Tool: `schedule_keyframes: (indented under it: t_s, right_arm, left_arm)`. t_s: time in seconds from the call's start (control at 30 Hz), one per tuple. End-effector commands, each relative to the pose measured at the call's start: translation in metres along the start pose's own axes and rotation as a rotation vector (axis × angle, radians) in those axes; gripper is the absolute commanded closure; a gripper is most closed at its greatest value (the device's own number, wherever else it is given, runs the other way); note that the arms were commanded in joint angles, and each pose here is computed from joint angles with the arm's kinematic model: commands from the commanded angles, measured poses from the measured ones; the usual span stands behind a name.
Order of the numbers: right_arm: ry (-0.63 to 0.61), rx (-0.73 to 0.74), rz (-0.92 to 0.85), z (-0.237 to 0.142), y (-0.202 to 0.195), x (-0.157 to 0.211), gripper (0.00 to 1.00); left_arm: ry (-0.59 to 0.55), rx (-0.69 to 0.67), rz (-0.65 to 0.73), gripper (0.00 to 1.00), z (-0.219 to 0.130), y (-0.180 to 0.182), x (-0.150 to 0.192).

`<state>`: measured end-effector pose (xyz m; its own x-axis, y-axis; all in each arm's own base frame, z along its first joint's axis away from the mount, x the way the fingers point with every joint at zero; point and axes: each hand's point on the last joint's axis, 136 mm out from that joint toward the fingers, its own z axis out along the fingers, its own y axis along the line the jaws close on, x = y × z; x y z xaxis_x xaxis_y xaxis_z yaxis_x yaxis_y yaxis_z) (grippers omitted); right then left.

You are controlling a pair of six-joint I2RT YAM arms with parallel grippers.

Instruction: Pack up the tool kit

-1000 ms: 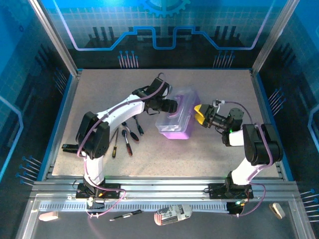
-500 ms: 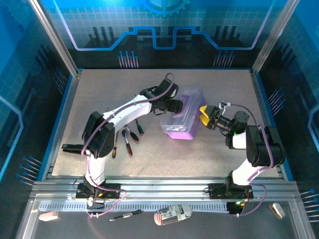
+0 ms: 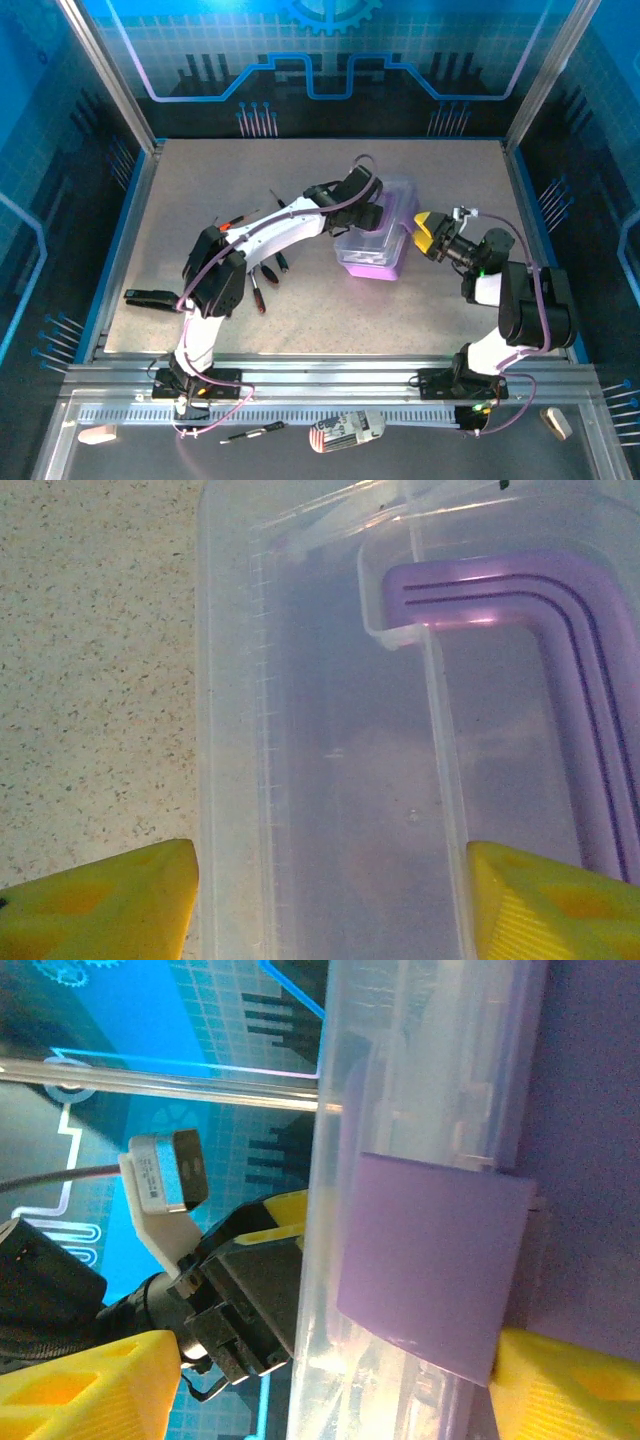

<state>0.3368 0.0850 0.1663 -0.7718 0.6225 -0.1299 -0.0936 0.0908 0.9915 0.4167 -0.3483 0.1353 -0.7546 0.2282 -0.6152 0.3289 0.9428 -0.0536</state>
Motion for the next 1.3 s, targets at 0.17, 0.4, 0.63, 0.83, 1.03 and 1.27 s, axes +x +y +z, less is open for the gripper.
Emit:
schedule_keyframes:
  t_s: [0.17,0.4,0.63,0.83,1.03,1.27]
  right_arm:
    - [-0.16,0.258,-0.057,-0.044,-0.018,-0.02,0.21]
    - [-0.267,0.575,-0.203,-0.078,-0.012,-0.021,0.13]
    - [-0.227,0.524,-0.186,-0.072,-0.014,-0.008,0.12]
    - [-0.183,0.533,-0.199,-0.068,-0.018,0.002,0.11]
    - [-0.142,0.517,-0.219,-0.059,-0.013,0.006,0.1]
    - [-0.089,0.503,-0.239,-0.05,-0.01,0.011,0.09]
  left_arm:
    - [0.425,-0.267,0.179,0.3,0.03,0.065,0.12]
    - [0.371,-0.158,0.186,0.3,0.013,0.024,0.095]
    - [0.342,-0.027,0.123,0.32,0.004,-0.004,0.085]
    - [0.311,0.098,0.045,0.34,-0.009,-0.027,0.078]
    - [0.259,0.28,-0.081,0.34,-0.027,-0.055,0.061]
    - [0.227,0.163,-0.048,0.26,-0.032,-0.036,0.046]
